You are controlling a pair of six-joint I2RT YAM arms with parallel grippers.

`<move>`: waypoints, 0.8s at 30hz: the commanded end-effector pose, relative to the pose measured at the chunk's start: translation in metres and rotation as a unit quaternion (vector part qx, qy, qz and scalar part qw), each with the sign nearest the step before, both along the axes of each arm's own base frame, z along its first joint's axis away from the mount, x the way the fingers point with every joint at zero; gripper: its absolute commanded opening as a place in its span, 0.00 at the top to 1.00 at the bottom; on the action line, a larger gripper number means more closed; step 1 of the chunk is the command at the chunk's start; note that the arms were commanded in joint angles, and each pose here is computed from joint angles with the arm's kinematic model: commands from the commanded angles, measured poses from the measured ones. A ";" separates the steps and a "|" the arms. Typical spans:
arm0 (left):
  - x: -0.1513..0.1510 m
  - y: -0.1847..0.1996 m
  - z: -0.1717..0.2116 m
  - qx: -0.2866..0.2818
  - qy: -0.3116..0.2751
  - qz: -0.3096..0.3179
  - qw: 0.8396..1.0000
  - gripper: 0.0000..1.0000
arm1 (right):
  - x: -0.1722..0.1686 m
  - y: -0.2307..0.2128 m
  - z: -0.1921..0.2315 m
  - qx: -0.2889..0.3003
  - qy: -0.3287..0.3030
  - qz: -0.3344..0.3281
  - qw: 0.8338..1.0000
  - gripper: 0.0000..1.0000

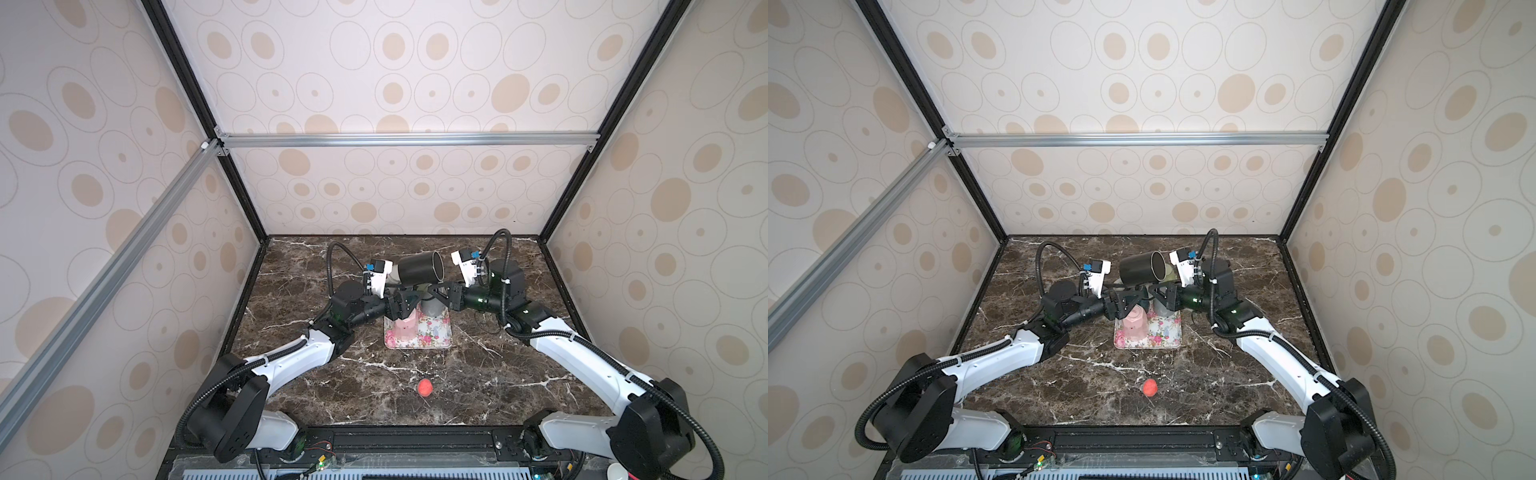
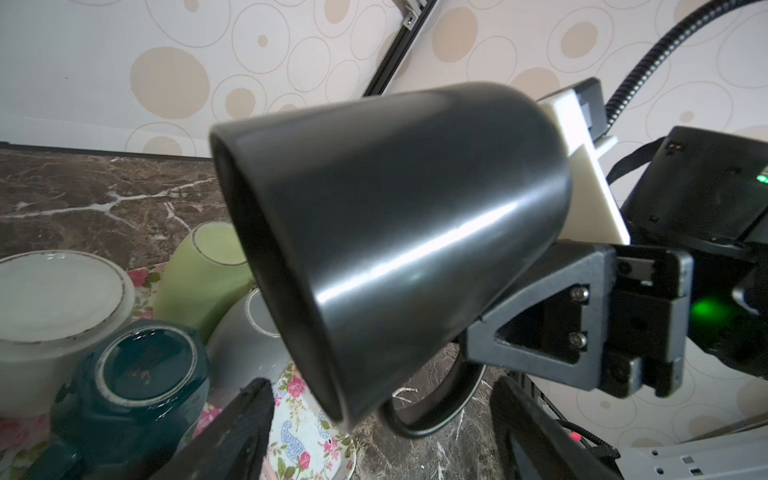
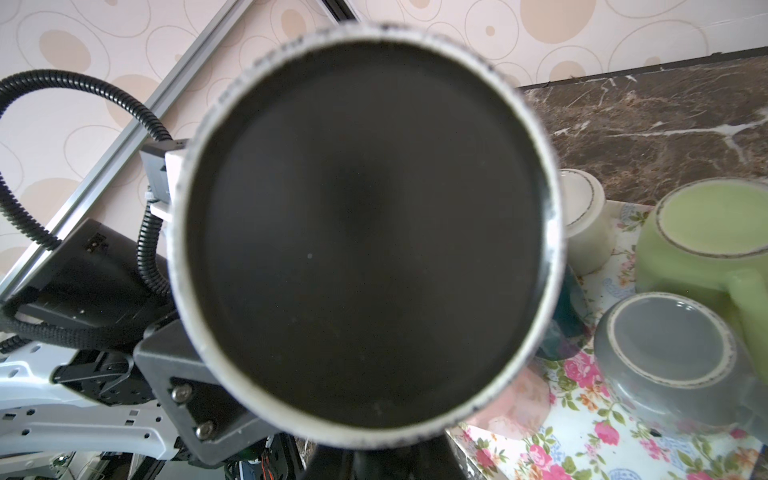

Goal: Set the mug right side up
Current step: 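Carry the black mug toward the left gripper while the left gripper rises to meet it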

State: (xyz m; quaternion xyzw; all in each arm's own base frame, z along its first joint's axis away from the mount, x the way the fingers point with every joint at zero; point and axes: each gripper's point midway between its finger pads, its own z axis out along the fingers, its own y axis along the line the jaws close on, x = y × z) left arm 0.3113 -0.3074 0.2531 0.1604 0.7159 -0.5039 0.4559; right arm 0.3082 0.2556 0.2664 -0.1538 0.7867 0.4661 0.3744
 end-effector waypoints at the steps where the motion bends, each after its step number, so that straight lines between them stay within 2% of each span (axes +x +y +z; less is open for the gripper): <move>1: -0.005 -0.012 0.032 -0.044 -0.027 -0.032 0.998 0.21 | -0.005 0.005 0.044 0.052 -0.079 0.026 0.995 1.00; 7: -0.008 -0.017 0.034 -0.056 -0.024 -0.045 0.997 0.29 | -0.006 0.006 0.043 0.058 -0.082 0.030 0.995 1.00; 14: -0.011 -0.020 0.038 -0.060 -0.026 -0.054 0.996 0.29 | -0.002 0.006 0.042 0.064 -0.083 0.024 0.994 1.00; 22: -0.011 -0.018 0.034 -0.054 -0.016 -0.046 0.997 0.16 | -0.002 0.002 0.052 0.068 -0.095 0.016 0.993 1.00; 24: -0.011 -0.017 0.033 -0.053 -0.016 -0.045 0.997 0.16 | -0.002 0.002 0.054 0.068 -0.096 0.013 0.993 1.00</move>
